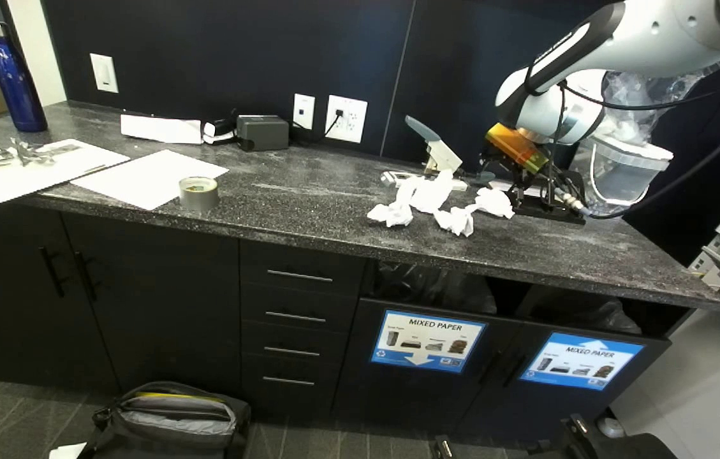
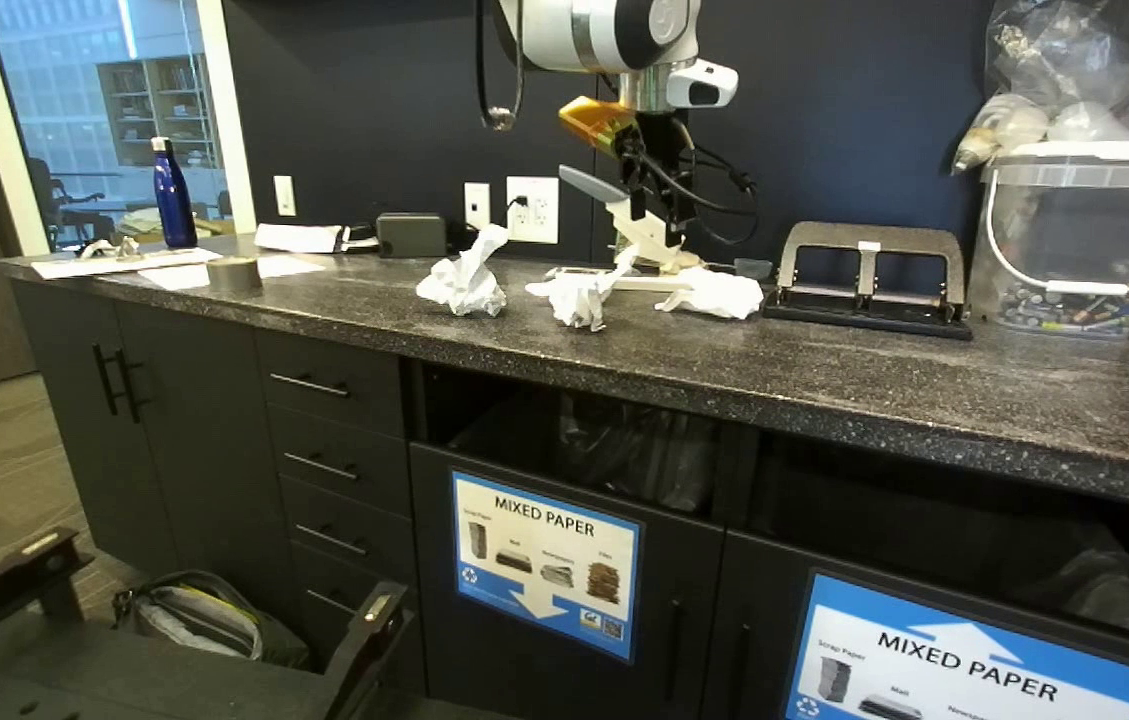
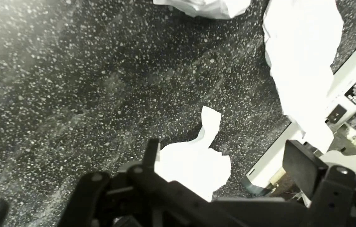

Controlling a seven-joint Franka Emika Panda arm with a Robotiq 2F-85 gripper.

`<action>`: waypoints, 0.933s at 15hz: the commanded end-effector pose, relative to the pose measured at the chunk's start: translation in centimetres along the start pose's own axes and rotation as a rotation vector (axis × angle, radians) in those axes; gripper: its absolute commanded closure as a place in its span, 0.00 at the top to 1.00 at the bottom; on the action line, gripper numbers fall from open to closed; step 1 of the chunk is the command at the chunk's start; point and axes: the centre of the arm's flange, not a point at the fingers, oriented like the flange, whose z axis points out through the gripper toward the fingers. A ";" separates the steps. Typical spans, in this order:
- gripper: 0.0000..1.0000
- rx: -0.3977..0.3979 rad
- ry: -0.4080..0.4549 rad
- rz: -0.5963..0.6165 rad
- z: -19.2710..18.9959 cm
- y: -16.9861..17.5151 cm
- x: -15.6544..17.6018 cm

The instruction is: Put the papers on the countertop in the trash cans

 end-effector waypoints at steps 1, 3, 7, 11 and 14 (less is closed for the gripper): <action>1.00 -0.049 -0.001 0.096 3.2 -2.6 6.3; 1.00 -0.075 0.001 0.126 4.5 -2.3 7.9; 1.00 -0.049 -0.047 0.139 6.3 -1.9 9.9; 1.00 -0.010 -0.037 0.145 8.0 -1.5 11.3; 1.00 -0.037 -0.060 0.147 9.9 -0.7 11.9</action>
